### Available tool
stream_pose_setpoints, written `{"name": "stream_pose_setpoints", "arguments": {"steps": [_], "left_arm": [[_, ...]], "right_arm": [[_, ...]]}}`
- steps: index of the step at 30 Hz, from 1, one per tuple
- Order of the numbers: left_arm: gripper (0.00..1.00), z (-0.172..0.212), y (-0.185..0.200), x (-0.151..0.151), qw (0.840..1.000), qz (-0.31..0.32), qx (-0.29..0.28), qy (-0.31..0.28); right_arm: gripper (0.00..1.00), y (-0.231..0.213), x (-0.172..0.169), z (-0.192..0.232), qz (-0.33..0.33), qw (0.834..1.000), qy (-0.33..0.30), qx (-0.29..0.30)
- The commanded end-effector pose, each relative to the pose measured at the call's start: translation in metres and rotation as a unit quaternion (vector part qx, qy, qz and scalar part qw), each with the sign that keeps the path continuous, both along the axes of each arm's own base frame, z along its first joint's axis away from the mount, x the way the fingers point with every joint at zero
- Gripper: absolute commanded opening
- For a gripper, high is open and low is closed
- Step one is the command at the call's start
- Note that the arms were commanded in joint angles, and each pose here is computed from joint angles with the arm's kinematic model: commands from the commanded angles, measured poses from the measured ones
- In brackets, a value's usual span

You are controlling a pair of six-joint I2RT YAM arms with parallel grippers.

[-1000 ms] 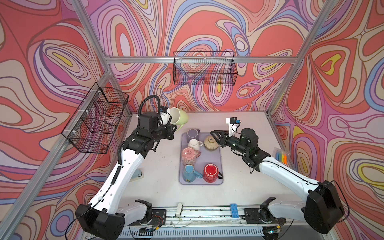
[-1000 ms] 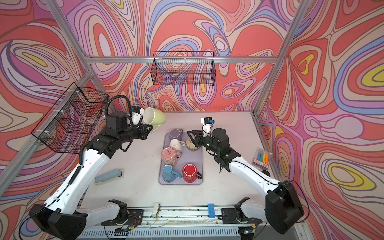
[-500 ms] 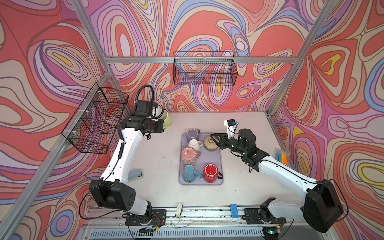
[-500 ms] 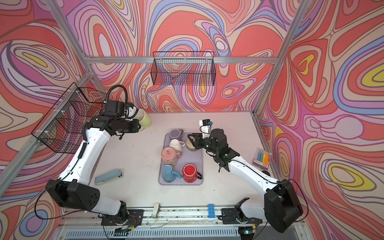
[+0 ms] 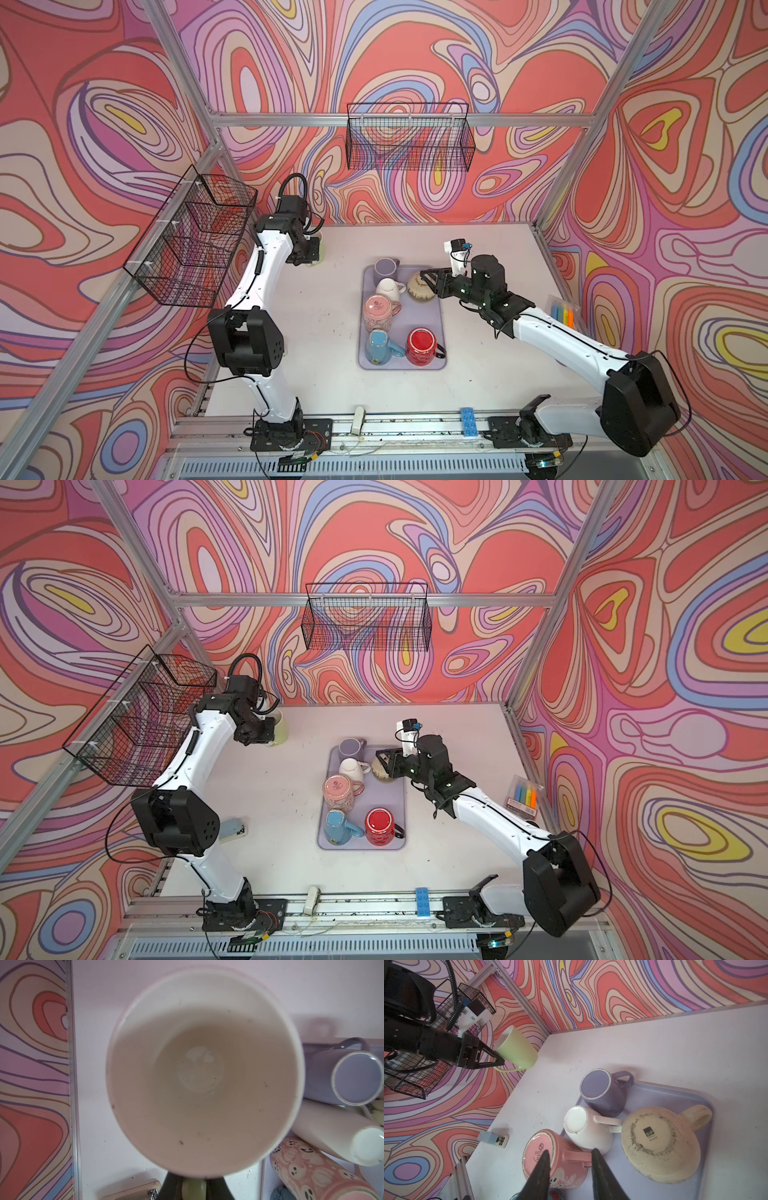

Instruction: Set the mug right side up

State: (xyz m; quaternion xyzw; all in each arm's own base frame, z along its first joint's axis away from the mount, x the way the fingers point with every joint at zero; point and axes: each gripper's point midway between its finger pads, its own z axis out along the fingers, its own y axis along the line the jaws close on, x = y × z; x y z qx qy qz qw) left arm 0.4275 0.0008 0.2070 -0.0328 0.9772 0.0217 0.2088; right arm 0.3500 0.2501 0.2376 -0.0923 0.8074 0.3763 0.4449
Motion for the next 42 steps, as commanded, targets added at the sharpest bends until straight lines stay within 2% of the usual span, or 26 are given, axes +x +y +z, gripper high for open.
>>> {"name": "stream_pose_setpoints", "arguments": {"steps": [1,16,31,42], "left_arm": [[0.0,0.021,0.017,0.019,0.999,0.012,0.015,-0.039],[0.0,-0.033,0.053,0.052,0.996,0.068,0.033,-0.037],[0.0,-0.075,0.059,0.065,0.998,0.058,0.033,-0.016],[0.0,-0.091,0.065,0.072,0.998,0.047,0.038,-0.008]], "right_arm": [[0.34,-0.004,0.003,-0.003,-0.011,1.0,0.011,-0.007],[0.34,-0.008,-0.002,-0.012,-0.022,0.999,0.025,-0.006],[0.34,-0.005,-0.001,-0.02,-0.025,0.999,0.035,-0.016],[0.34,-0.001,0.0,-0.025,-0.021,0.999,0.042,-0.022]]}}
